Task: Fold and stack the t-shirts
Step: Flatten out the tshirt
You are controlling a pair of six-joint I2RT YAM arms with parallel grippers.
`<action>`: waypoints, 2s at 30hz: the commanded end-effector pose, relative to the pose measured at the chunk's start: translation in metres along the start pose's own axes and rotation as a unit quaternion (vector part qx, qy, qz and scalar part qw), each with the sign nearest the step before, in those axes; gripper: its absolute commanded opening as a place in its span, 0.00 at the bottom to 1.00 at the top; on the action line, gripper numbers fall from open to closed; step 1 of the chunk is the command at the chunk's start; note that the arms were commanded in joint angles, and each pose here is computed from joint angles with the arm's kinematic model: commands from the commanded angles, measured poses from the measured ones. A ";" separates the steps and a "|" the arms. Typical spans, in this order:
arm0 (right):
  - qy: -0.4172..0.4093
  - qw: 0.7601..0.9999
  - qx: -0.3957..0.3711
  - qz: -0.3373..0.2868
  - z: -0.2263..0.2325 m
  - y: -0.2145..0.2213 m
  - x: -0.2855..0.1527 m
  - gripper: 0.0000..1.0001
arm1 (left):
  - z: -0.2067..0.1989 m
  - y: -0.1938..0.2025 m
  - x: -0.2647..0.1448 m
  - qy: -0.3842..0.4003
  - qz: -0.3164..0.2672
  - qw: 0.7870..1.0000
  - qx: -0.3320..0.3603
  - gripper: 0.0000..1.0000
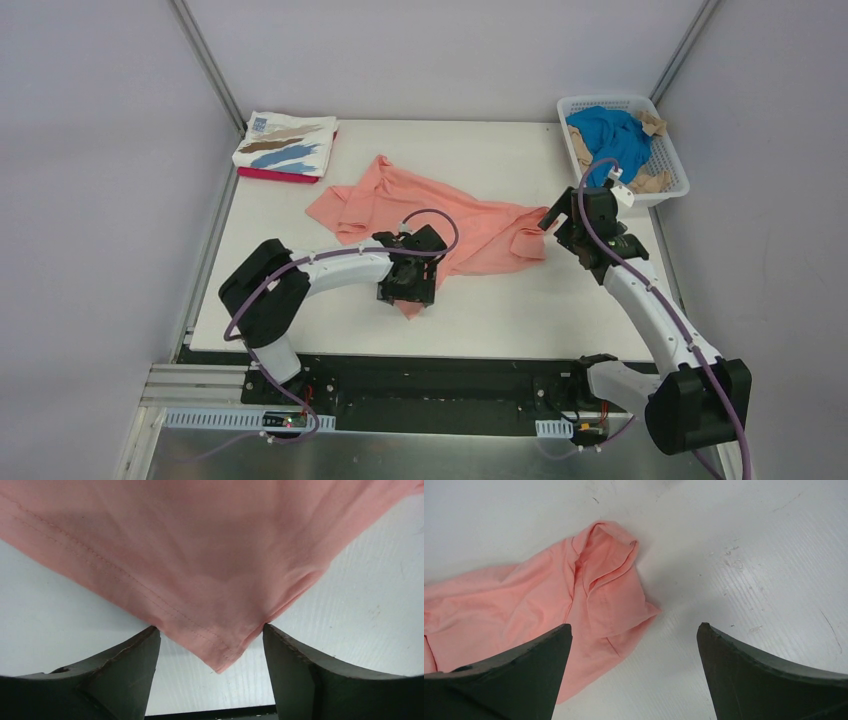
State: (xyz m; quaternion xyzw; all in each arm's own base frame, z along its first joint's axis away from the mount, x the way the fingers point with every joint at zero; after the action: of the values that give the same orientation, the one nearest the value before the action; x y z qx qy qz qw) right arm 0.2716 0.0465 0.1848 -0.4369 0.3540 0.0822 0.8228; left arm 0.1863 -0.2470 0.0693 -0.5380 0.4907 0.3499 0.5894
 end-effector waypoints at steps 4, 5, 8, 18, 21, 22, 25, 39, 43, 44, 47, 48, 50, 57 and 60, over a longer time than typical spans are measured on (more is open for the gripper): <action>-0.001 1.000 0.010 -0.005 0.001 -0.003 0.004 0.99 | -0.001 0.018 0.022 -0.039 0.032 0.999 -0.019 0.57; 0.000 1.000 0.012 -0.004 0.001 -0.003 0.004 0.99 | 0.000 0.021 0.024 -0.045 0.038 0.998 -0.020 0.52; -0.002 1.000 0.012 -0.001 0.001 -0.002 0.004 0.99 | 0.008 0.029 0.032 -0.072 0.051 0.996 -0.030 0.31; 0.026 1.000 0.004 0.009 -0.004 0.002 0.014 0.99 | 0.043 -0.004 -0.003 -0.128 -0.034 0.989 -0.065 0.00; 0.036 0.999 0.005 0.022 -0.007 0.007 0.017 0.99 | 0.069 -0.020 -0.013 -0.138 -0.053 0.984 -0.101 0.00; 0.037 0.999 0.005 0.028 -0.009 0.009 0.019 0.99 | 0.077 -0.025 -0.016 -0.139 -0.059 0.982 -0.113 0.00; 0.028 0.997 -0.012 0.066 -0.010 0.023 0.023 0.98 | 0.095 -0.041 -0.026 -0.151 -0.084 0.976 -0.131 0.00; -0.092 0.980 0.011 0.175 -0.006 0.087 0.012 0.88 | 0.103 -0.073 -0.046 -0.138 -0.128 0.973 -0.137 0.00; -0.065 0.987 0.000 0.146 0.000 0.091 0.013 0.86 | 0.100 -0.073 -0.042 -0.132 -0.122 0.974 -0.134 0.00; -0.047 0.990 -0.008 0.136 0.000 0.093 0.011 0.86 | 0.100 -0.073 -0.042 -0.132 -0.121 0.975 -0.134 0.00; -0.018 0.993 -0.054 0.105 0.011 0.094 0.004 0.86 | 0.101 -0.072 -0.041 -0.134 -0.120 0.975 -0.134 0.00; -0.014 0.993 -0.064 0.102 0.016 0.095 0.002 0.85 | 0.101 -0.072 -0.041 -0.135 -0.120 0.974 -0.134 0.00; -0.018 0.990 -0.080 0.111 0.029 0.103 -0.002 0.84 | 0.101 -0.073 -0.041 -0.135 -0.119 0.975 -0.134 0.00; -0.005 0.982 -0.133 0.137 0.061 0.128 0.010 0.79 | 0.100 -0.072 -0.035 -0.135 -0.110 0.976 -0.131 0.00; 0.009 0.978 -0.152 0.145 0.067 0.135 0.017 0.72 | 0.100 -0.072 -0.034 -0.136 -0.109 0.976 -0.131 0.00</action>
State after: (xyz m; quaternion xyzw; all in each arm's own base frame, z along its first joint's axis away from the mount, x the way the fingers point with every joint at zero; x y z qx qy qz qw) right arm 0.2512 0.1739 0.1093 -0.4831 0.3869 0.2650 0.7394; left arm 0.2560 -0.1571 0.1102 -0.6048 0.2982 0.4194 0.6077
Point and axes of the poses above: each gripper's point midway between its finger pads, its own x axis out along the fingers, its own z axis along the line the jaws close on, y = z × x, the point moved 5 cm from there along -x, back along the fingers, and after that the axes turned 6 degrees about x, right-handed, at the moved point
